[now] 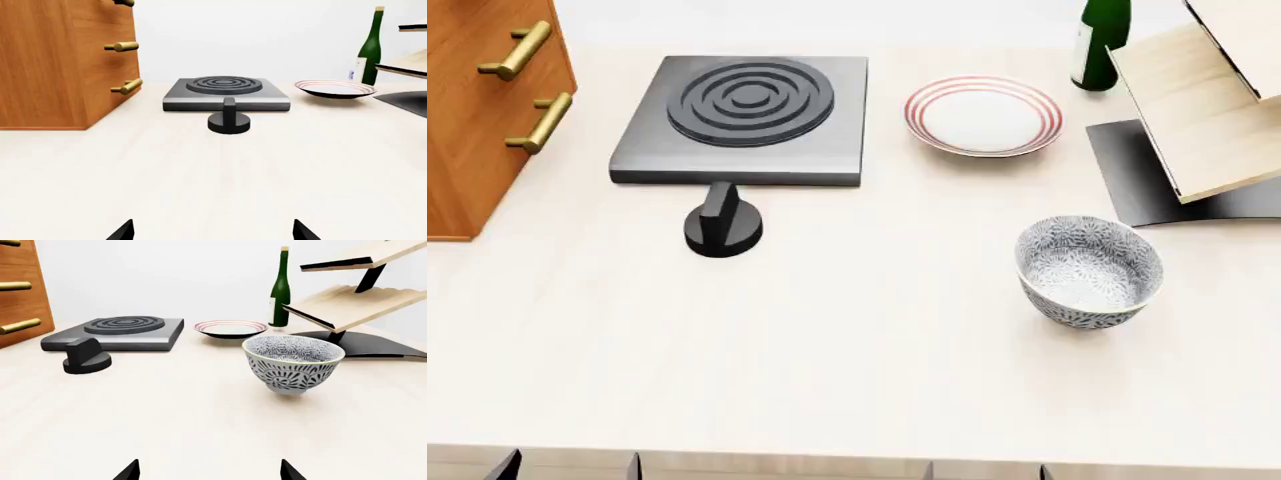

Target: Put the bowl on the stove.

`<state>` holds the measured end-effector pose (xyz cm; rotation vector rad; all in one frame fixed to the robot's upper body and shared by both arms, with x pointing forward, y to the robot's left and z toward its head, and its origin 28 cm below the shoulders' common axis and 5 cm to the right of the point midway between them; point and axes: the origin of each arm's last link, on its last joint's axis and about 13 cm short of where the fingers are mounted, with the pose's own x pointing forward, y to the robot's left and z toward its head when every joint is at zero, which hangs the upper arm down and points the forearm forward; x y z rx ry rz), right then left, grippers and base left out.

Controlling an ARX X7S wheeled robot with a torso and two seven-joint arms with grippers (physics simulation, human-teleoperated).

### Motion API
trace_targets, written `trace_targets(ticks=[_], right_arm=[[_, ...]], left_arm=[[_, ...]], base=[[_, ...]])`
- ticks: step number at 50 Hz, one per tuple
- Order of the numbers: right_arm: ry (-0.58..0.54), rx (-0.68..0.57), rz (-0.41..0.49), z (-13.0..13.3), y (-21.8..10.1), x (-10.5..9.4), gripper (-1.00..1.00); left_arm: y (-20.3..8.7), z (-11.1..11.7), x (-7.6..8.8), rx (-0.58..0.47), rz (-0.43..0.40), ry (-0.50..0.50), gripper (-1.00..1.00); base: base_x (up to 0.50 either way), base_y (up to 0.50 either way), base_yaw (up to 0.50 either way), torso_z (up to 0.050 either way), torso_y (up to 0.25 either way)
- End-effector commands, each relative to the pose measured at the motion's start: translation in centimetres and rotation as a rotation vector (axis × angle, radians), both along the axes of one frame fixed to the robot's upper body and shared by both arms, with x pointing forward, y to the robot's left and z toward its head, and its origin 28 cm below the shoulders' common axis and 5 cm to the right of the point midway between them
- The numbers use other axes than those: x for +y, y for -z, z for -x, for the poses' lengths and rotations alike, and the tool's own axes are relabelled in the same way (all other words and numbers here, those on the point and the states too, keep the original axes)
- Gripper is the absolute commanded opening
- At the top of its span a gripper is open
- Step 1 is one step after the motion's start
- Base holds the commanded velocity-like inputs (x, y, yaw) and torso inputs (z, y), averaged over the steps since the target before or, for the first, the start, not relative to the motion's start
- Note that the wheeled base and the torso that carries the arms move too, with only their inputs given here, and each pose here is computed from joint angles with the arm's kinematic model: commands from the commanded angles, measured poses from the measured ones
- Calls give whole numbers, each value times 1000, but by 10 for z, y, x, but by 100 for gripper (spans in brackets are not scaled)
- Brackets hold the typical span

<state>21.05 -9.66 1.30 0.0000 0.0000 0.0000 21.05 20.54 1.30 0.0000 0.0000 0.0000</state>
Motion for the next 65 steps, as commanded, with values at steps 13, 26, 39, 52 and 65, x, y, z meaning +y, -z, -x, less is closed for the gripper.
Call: trace_targets(ticks=[13,26,39,52,65], right_arm=[[-9,19,-31,-1,1,0,100],[-9,25,-34,-1,2,0,100],[-2,23,-33,-1,1,0,100],[4,-91,-76,-15,-65,-32,100],[212,-276,-32,29,-174,-132,100]], left_arm=[[-1,1,1,-11,46,9,100],[-1,1,1,-7,41,11,100],[-2,1,0,-17,37,19,100],[-39,-11,13,-158,21,-40,100],[-177,2,59,-695,134,-127,100]], base=[[0,0,0,0,0],[0,0,0,0,0],[0,0,0,0,0],[0,0,0,0,0],[0,0,0,0,0]])
